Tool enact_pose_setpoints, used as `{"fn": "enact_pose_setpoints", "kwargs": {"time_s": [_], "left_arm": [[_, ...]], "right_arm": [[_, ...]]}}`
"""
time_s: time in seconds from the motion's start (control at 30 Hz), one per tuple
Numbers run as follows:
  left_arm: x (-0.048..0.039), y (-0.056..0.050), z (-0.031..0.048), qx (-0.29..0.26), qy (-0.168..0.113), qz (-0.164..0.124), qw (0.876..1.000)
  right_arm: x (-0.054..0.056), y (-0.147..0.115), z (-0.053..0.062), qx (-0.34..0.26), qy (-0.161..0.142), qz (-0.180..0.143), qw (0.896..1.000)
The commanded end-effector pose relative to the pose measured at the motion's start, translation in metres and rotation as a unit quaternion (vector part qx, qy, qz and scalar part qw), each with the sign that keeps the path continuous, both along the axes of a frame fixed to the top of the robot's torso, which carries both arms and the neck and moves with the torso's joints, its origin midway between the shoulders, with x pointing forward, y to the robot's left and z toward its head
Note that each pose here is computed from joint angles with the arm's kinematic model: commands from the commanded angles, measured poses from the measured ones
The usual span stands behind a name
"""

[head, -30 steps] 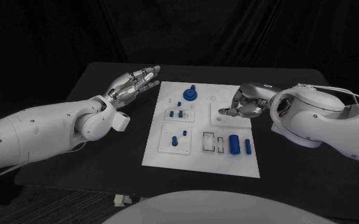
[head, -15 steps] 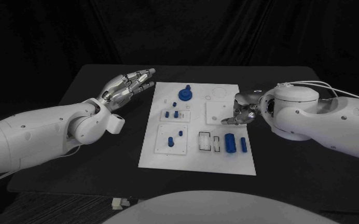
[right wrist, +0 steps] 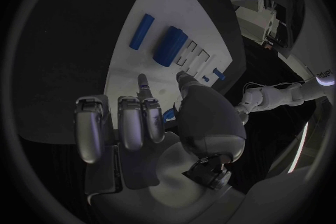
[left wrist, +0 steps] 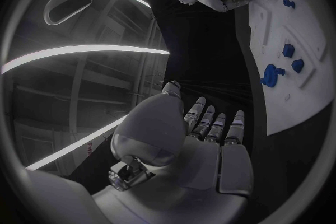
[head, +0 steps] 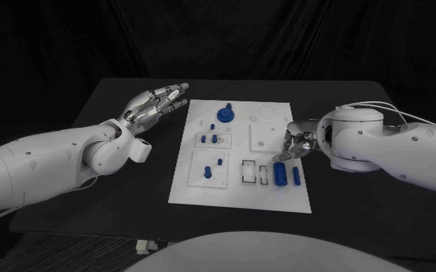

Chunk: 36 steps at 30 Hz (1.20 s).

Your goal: Assemble the parts on the task board

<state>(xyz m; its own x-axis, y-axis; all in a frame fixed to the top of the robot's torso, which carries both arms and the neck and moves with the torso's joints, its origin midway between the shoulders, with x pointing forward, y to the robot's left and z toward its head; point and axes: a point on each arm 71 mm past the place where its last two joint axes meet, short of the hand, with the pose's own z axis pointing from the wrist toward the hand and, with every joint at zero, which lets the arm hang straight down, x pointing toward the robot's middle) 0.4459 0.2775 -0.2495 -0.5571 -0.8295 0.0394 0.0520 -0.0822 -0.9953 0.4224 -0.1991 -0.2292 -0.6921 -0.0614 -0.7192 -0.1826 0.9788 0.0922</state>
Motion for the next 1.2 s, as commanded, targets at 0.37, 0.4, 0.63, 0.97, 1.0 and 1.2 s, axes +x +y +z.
{"fn": "enact_pose_setpoints", "kwargs": {"time_s": [0.37,0.4,0.63,0.97,1.0,1.2], "left_arm": [[-0.0010,-0.001,0.0064,-0.029,-0.036,-0.002,0.999],[-0.0009,-0.001,0.0064,-0.029,-0.036,-0.002,0.999],[-0.0008,-0.002,0.0062,-0.029,-0.036,-0.004,0.999],[-0.0008,-0.001,0.0059,-0.028,-0.033,-0.003,0.999],[-0.0008,-0.001,0.0058,-0.027,-0.033,-0.003,0.999],[-0.0008,-0.001,0.0056,-0.027,-0.031,-0.003,0.999]], "right_arm": [[-0.001,-0.008,-0.004,0.012,0.014,-0.031,0.999],[-0.001,-0.008,-0.004,0.010,0.015,-0.030,0.999],[-0.001,-0.008,-0.009,0.000,0.020,-0.026,0.999],[-0.002,-0.006,-0.017,0.002,0.026,-0.029,0.999],[-0.002,-0.006,-0.018,0.000,0.027,-0.029,0.999],[-0.001,-0.006,-0.021,-0.011,0.031,-0.023,0.999]]}}
